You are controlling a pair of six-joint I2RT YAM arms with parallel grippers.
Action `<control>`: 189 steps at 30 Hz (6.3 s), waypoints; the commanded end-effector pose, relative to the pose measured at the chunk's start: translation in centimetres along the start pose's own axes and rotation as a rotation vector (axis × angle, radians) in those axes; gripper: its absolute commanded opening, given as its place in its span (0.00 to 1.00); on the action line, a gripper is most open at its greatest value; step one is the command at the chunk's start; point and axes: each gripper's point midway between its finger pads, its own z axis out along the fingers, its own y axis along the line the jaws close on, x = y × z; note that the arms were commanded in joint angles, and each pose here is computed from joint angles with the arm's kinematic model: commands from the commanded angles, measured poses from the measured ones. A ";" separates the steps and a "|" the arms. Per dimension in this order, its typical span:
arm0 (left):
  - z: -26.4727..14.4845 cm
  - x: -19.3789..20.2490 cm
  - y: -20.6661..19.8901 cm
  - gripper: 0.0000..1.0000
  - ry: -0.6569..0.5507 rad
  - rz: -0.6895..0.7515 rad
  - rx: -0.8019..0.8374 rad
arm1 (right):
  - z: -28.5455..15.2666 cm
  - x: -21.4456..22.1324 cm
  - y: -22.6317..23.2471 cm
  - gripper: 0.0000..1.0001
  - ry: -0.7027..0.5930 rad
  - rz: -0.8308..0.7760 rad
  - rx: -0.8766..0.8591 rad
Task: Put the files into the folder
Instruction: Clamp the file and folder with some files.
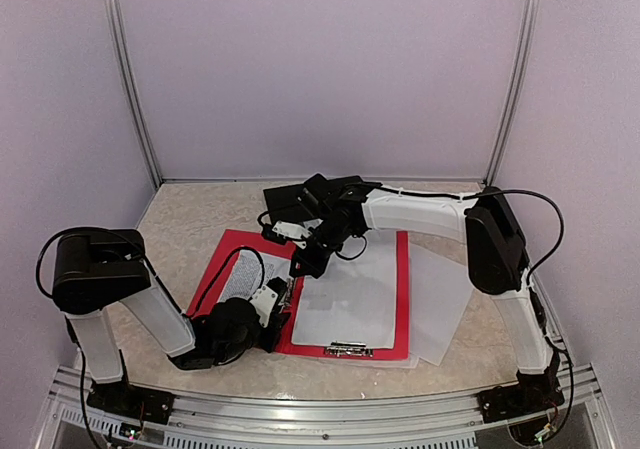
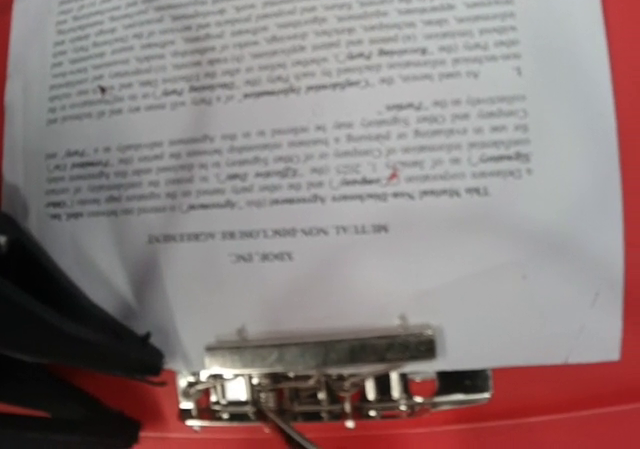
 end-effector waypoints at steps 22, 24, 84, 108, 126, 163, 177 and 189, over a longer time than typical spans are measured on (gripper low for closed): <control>-0.1 3.0 0.5 0.23 0.097 0.034 -0.002 | 2.9 2.4 -3.3 0.00 0.065 0.033 0.032; -0.1 2.9 0.5 0.23 0.097 0.032 -0.003 | 3.2 2.9 -3.6 0.00 0.075 0.039 0.036; 0.0 2.9 0.0 0.22 0.111 0.046 0.019 | 8.5 7.5 -6.8 0.00 0.182 0.103 0.037; 0.1 3.0 -0.1 0.21 0.118 0.051 0.023 | 10.0 10.2 -7.3 0.00 0.296 0.150 0.086; 0.1 3.0 -0.2 0.21 0.123 0.052 0.026 | 11.5 11.5 -7.0 0.00 0.339 0.120 0.117; 0.0 3.1 -0.1 0.20 0.128 0.051 0.025 | 8.2 6.0 -3.8 0.00 0.129 -0.014 0.051; 0.0 3.1 -0.1 0.20 0.129 0.052 0.023 | 7.9 4.2 -2.7 0.00 0.098 -0.072 0.039; 0.0 3.1 -0.1 0.20 0.130 0.050 0.026 | 8.9 4.6 -2.0 0.00 0.103 -0.089 -0.004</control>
